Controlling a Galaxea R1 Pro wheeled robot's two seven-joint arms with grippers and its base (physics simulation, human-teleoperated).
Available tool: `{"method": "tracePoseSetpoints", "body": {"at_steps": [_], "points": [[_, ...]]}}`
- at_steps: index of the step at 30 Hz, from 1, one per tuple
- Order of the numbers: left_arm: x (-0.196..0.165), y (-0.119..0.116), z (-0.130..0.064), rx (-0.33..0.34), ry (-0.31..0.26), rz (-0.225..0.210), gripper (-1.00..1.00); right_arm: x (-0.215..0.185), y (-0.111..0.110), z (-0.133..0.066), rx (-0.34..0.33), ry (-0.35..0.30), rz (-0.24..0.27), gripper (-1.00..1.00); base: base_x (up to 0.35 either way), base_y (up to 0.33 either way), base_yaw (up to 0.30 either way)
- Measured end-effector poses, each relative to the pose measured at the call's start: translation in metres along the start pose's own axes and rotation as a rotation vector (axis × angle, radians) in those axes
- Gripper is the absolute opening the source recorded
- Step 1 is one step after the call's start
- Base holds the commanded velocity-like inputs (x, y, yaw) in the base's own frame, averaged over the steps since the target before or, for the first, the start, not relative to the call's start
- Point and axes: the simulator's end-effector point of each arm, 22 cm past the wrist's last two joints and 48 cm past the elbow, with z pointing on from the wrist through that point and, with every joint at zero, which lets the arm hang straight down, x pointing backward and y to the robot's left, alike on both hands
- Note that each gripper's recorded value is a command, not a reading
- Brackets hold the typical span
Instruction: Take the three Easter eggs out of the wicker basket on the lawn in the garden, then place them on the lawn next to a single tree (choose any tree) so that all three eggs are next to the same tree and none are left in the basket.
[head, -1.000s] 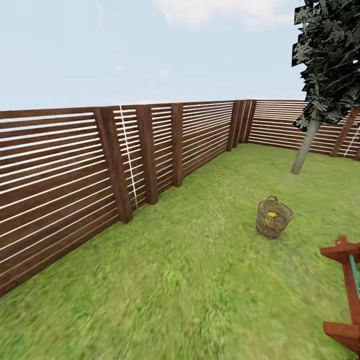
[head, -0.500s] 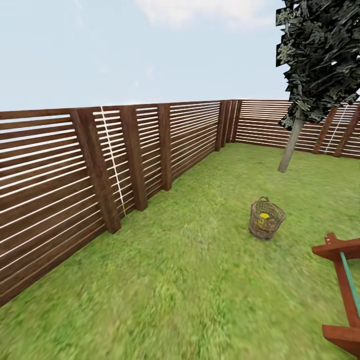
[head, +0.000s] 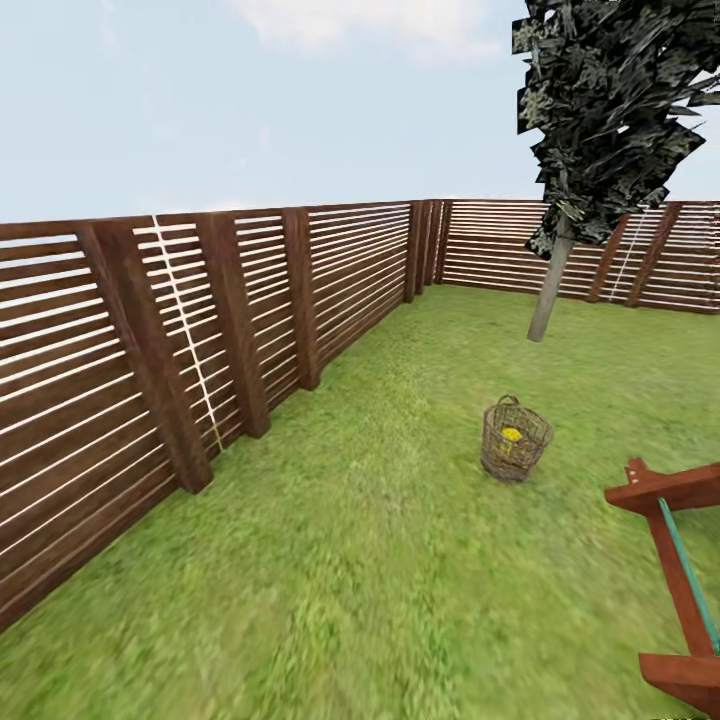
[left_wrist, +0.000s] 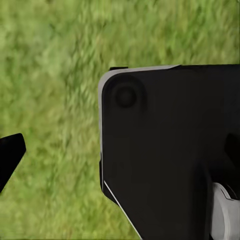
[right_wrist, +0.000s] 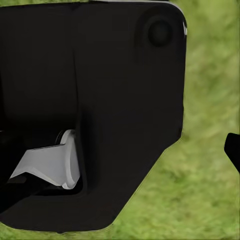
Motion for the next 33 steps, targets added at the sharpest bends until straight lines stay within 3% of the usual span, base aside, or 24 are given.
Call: {"method": "tracePoseSetpoints", "body": {"at_steps": [7, 25, 33], "points": [[0.0, 0.0, 0.0, 0.0, 0.0, 0.0, 1.0, 0.0, 0.0, 0.0, 0.0, -0.001, 0.0, 1.0, 0.308, 0.105, -0.137], [0.0, 0.0, 0.0, 0.0, 0.0, -0.001, 1.0, -0.001, 0.0, 0.0, -0.002, 0.0, -0.005, 1.0, 0.308, 0.105, -0.007], [0.0, 0.0, 0.0, 0.0, 0.001, -0.001, 1.0, -0.007, 0.016, 0.0, -0.023, -0.015, -0.003, 1.0, 0.308, 0.105, 0.0]]}}
